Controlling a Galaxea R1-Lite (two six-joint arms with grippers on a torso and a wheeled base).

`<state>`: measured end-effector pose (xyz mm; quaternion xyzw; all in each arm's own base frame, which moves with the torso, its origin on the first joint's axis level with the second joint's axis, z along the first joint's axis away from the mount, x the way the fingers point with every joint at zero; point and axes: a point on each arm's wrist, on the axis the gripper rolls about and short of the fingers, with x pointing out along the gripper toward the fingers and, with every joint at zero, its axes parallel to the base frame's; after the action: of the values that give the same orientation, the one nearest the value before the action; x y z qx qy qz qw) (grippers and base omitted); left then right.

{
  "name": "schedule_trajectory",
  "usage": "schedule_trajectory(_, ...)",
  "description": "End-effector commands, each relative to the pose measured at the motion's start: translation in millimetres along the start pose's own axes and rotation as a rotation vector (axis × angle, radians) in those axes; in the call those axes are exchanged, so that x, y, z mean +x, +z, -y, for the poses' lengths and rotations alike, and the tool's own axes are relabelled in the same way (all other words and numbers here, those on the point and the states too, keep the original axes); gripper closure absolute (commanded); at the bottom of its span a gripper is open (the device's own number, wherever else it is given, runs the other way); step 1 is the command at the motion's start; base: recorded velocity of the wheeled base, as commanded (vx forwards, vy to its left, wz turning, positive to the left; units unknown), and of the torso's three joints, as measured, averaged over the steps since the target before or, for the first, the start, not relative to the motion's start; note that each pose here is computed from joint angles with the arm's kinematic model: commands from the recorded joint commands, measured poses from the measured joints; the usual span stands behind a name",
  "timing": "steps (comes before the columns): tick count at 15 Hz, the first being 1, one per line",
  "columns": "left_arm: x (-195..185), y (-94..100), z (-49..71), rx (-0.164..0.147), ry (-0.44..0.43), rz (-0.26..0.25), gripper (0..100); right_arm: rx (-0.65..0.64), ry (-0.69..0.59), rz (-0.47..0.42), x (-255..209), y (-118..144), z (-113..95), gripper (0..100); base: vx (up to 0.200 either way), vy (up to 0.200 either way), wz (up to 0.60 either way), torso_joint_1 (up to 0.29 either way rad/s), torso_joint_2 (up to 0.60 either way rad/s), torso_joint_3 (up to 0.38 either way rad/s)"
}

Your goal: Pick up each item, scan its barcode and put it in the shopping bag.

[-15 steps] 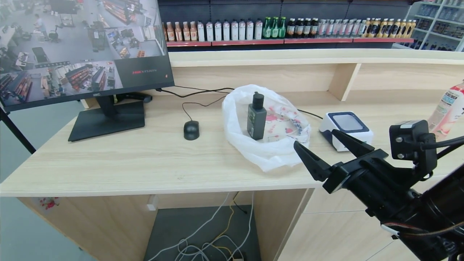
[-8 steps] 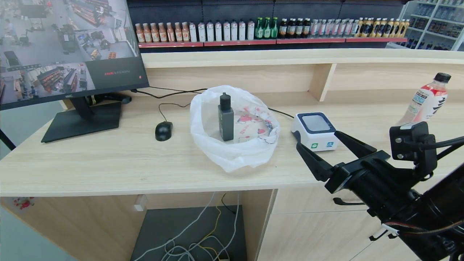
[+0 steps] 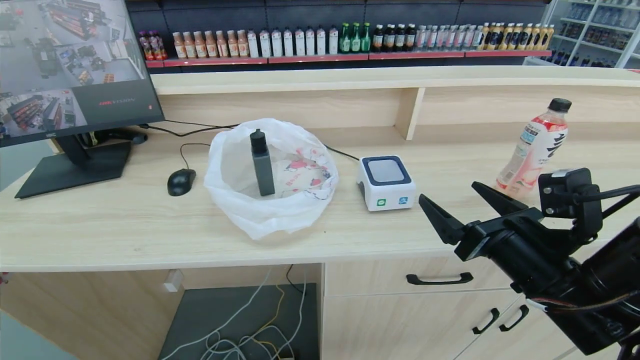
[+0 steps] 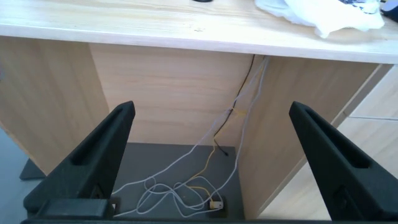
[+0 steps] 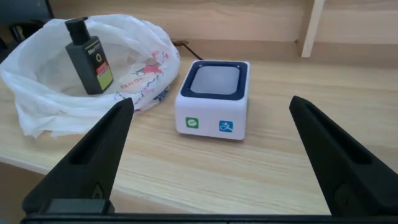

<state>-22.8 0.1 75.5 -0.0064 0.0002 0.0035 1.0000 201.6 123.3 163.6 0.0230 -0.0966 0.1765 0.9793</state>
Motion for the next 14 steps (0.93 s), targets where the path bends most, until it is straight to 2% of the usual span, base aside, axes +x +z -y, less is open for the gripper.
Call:
schedule_trajectory(1,0,0.0,0.0,-0.001,0.001,0.0,0,-0.005,-0.005,-0.015,3,-5,0,0,0.0,-0.2,0.0,0.007,0.0,0.002)
schedule_trajectory(14,0,0.0,0.0,-0.003,0.001,0.0,0,-0.017,-0.077,-0.015,16,-9,17,0,0.0,-0.2,0.0,0.003,0.0,0.003)
